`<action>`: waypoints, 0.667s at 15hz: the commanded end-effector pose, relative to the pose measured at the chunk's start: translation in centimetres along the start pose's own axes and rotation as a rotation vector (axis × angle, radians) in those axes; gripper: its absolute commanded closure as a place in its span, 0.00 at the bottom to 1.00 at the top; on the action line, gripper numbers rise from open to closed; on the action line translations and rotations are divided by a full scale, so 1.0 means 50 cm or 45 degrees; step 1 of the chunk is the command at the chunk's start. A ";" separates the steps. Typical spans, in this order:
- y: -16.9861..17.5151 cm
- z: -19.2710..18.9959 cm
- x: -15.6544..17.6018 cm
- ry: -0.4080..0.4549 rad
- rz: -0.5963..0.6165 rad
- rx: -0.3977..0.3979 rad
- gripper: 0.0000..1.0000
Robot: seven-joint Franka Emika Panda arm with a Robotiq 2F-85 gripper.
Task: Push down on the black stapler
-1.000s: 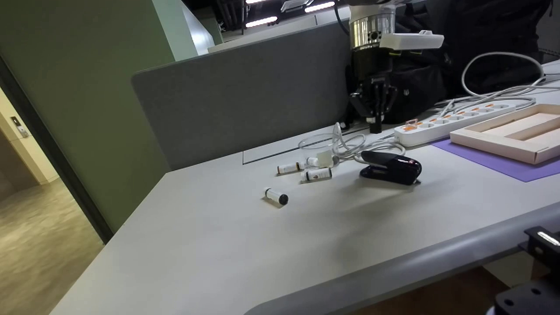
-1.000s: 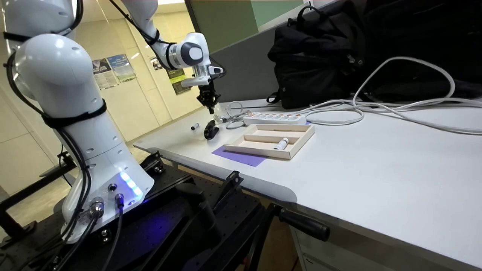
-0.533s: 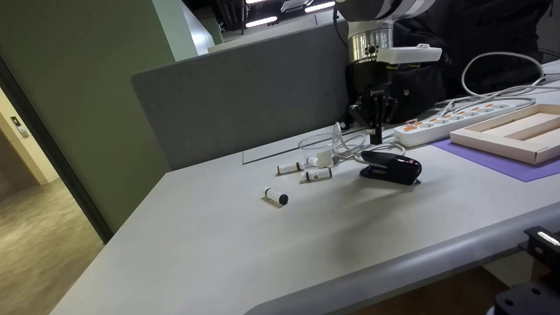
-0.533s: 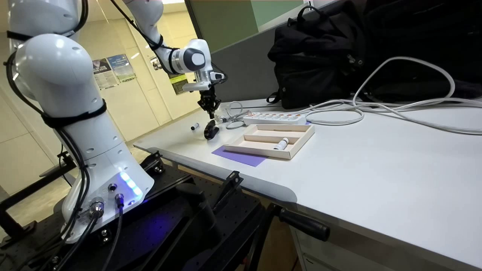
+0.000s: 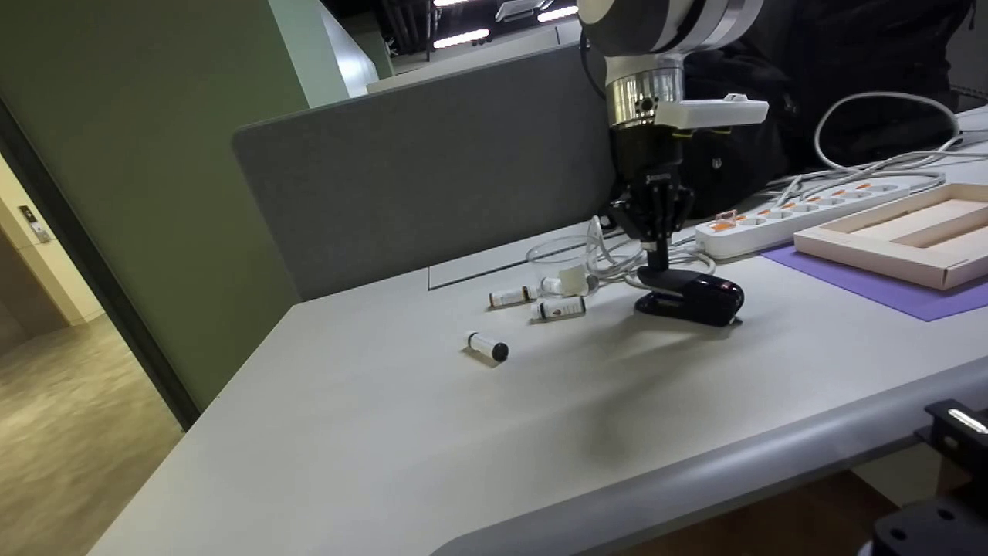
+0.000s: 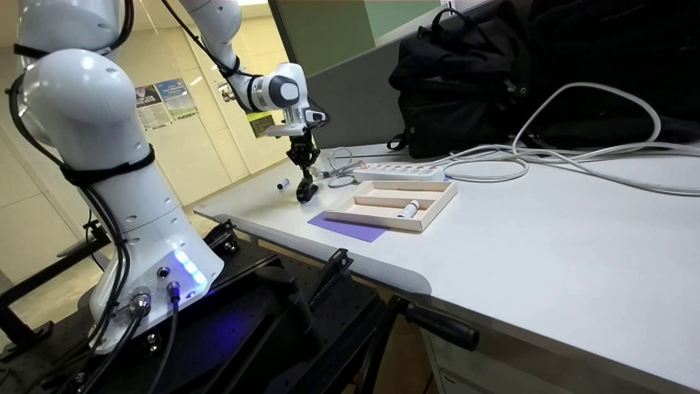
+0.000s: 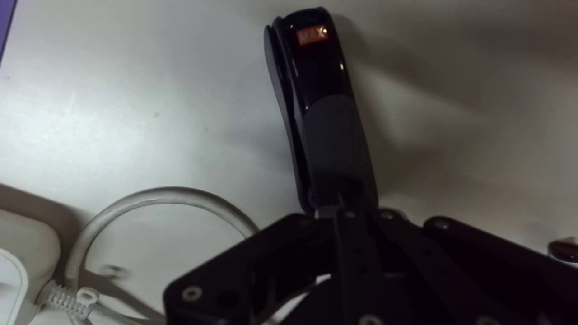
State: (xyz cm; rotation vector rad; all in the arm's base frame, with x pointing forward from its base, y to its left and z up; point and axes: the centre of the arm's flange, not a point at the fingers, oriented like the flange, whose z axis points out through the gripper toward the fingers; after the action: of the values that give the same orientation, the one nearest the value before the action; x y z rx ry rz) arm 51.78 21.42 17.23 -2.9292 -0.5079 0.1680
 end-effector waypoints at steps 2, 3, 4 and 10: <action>0.004 0.033 0.024 -0.058 0.049 -0.032 1.00; 0.011 0.046 0.025 -0.072 0.057 -0.039 1.00; 0.016 0.057 0.028 -0.083 0.063 -0.042 1.00; 0.028 0.093 0.048 -0.195 0.085 0.015 1.00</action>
State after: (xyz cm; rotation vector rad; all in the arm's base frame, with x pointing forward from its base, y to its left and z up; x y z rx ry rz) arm 53.26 21.70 15.52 -2.9358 -0.4785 0.2842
